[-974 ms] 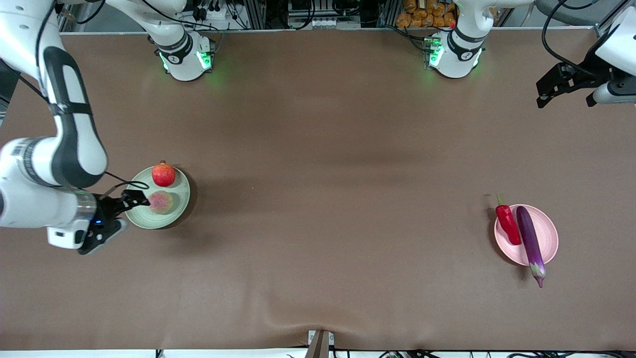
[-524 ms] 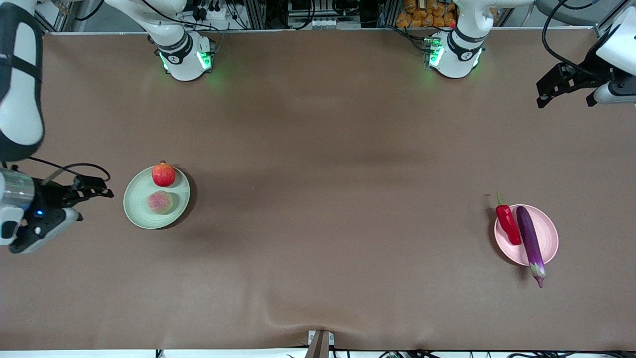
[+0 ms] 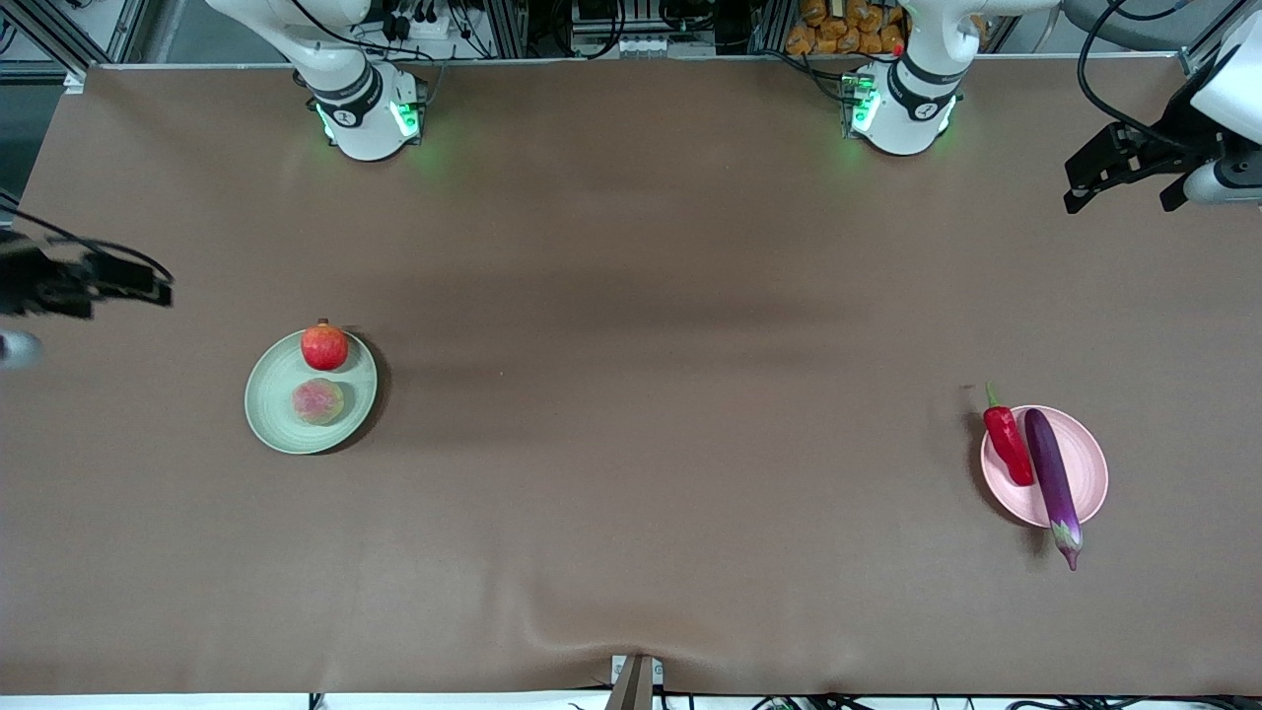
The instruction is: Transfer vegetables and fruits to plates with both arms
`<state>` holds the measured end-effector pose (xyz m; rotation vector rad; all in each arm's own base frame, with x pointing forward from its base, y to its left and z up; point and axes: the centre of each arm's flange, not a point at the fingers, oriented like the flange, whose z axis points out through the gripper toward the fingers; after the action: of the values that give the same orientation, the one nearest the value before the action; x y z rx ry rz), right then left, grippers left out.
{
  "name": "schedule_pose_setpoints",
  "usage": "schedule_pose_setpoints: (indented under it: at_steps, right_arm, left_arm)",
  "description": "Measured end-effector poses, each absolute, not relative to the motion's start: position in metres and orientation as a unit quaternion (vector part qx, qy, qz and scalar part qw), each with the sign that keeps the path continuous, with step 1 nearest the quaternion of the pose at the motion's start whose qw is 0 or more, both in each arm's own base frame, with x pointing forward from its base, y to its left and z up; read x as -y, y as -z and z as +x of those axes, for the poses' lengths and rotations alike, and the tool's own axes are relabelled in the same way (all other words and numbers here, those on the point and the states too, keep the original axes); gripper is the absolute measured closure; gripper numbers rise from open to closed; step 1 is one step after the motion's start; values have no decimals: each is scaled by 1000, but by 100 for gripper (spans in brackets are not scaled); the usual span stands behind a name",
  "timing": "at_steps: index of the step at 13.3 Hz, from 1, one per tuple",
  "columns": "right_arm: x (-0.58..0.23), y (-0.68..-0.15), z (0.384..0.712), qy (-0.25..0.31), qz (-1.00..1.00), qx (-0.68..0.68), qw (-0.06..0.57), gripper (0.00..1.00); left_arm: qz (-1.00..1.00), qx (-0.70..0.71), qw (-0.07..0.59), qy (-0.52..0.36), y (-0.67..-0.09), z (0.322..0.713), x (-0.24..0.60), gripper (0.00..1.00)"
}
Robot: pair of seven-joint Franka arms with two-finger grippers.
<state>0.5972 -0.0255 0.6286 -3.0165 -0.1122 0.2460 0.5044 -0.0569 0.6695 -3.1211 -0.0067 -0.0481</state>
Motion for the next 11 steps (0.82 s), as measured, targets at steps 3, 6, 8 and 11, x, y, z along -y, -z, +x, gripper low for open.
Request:
schedule_pose_setpoints:
  at_steps: [3,6,8,11]
  right_arm:
    - [16,-657,555,-69,-996,38,47,0]
    - [5,-655,521,-53,-997,36,44,0]
    - [6,-643,508,-61,-997,34,45,0]
    - [9,-643,508,-52,-998,36,19,0]
  left_arm:
    - [-1000,2,10,16,-670,504,57,0]
    - [-1000,2,10,15,-670,504,57,0]
    - [-1000,2,10,15,-670,504,57,0]
    - [-1000,3,10,15,-670,504,56,0]
